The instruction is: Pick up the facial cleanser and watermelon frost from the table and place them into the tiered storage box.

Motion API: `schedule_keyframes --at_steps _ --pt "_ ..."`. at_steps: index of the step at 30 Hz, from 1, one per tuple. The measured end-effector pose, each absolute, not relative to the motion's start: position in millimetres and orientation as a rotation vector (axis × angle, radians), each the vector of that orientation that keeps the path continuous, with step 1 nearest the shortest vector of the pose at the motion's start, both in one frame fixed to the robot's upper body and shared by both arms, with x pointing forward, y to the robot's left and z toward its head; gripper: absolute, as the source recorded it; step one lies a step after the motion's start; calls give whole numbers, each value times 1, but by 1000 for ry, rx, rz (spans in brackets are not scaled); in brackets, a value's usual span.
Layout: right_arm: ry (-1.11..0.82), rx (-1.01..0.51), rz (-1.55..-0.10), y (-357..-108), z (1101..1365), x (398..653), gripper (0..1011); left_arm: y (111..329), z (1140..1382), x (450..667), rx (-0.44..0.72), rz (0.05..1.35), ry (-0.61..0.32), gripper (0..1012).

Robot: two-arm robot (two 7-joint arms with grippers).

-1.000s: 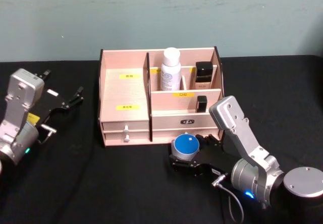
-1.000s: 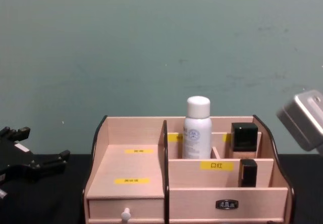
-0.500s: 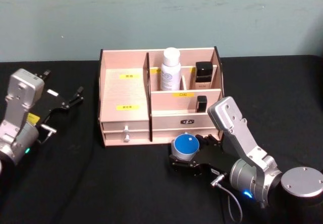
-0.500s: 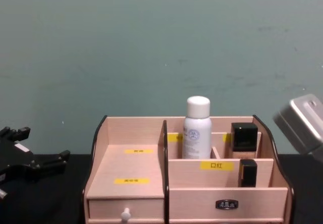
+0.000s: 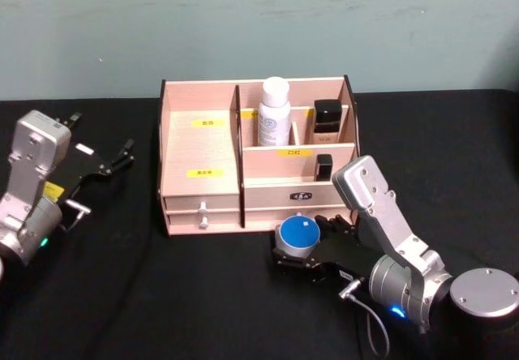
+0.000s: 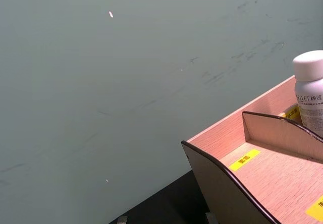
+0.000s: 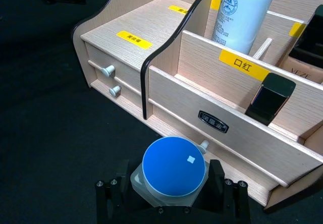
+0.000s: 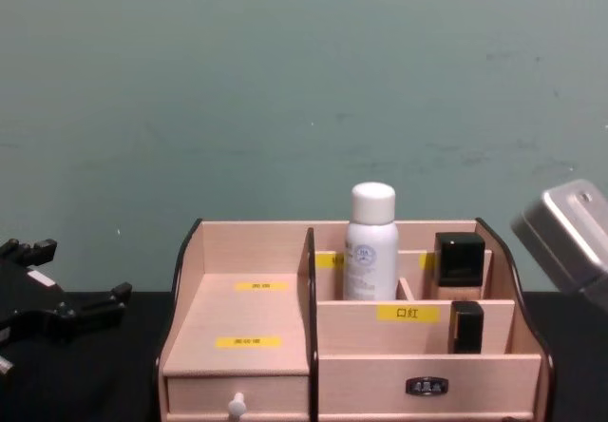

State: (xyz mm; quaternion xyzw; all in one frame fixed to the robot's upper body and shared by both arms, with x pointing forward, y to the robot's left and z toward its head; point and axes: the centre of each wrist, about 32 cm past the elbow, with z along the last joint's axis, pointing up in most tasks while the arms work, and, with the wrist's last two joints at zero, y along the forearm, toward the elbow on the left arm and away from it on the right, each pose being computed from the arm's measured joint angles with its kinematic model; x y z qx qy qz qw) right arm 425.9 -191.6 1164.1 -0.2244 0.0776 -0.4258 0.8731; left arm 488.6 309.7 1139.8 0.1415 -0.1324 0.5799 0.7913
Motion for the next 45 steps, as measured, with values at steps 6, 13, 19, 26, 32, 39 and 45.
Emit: schedule_keyframes --at_steps 6,13,19,26,32,39,45 --pt "162 -469 -890 -192 1164 426 1002 310 1140 489 304 1248 -285 1001" --pt "163 -469 -890 -192 1164 426 904 310 1140 489 304 1248 -285 1001" --pt "164 -468 -890 -192 1164 426 758 310 1140 489 304 1248 -285 1001" --pt "165 -467 -889 -192 1164 426 724 310 1140 489 304 1248 -285 1001" --pt "165 -466 -889 -192 1164 426 724 310 1140 489 304 1248 -285 1001" --pt "165 -466 -889 -192 1164 426 724 310 1140 489 304 1248 -285 1001" --pt "166 -466 -889 -192 1164 426 724 310 1140 489 304 1248 -285 1001"
